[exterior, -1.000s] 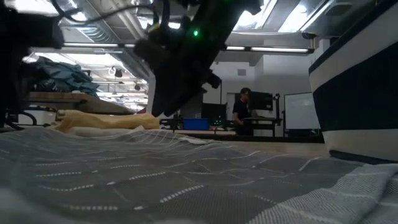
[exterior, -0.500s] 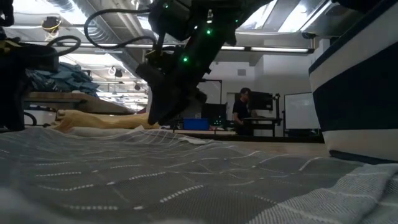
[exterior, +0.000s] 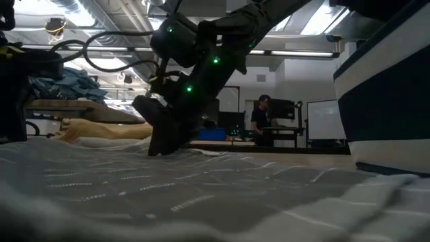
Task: Fold towel
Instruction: Fold the gray towel
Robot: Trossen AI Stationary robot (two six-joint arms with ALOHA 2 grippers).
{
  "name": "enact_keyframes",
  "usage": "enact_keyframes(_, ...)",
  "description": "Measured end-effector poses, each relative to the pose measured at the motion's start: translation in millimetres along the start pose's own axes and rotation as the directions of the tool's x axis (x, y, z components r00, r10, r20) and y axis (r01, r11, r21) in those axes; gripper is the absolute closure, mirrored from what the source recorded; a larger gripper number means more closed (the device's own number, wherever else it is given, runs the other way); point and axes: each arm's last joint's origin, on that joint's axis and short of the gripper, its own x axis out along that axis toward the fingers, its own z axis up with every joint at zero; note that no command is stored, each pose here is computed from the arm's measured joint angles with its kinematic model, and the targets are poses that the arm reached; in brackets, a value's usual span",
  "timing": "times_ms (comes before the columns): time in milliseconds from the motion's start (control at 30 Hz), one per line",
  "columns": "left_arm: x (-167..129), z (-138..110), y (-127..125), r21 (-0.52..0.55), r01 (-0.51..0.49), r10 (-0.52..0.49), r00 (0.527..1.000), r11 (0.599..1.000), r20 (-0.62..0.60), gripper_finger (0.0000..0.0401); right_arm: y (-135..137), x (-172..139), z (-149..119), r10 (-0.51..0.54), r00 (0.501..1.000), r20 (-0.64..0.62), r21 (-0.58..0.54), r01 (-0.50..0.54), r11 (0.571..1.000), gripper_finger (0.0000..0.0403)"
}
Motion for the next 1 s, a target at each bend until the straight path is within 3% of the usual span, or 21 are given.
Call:
enact_keyframes(233,0,0,-1,-0.004,0.006,-0.006,1.000,1.000,0.003,0.0401,-15,0,-1,-0.125,0.992,-0.035,0.033,0.126,0.992,0.0247)
enact_keyframes(700,0,1,-2,-0.002,0.016,-0.016,1.000,1.000,0.004,0.0401,-29,-11,-28,-0.282,0.910,-0.303,0.147,0.337,0.930,0.0247)
enact_keyframes(833,0,1,-2,-0.003,0.019,-0.019,1.000,1.000,0.005,0.0401,-32,-12,-27,-0.275,0.908,-0.316,0.234,0.356,0.905,0.0247)
enact_keyframes(1000,-1,6,-10,-0.066,0.094,-0.089,0.993,0.993,0.081,0.0401,-19,-30,-15,-0.320,0.923,-0.215,0.200,0.362,0.911,0.0247)
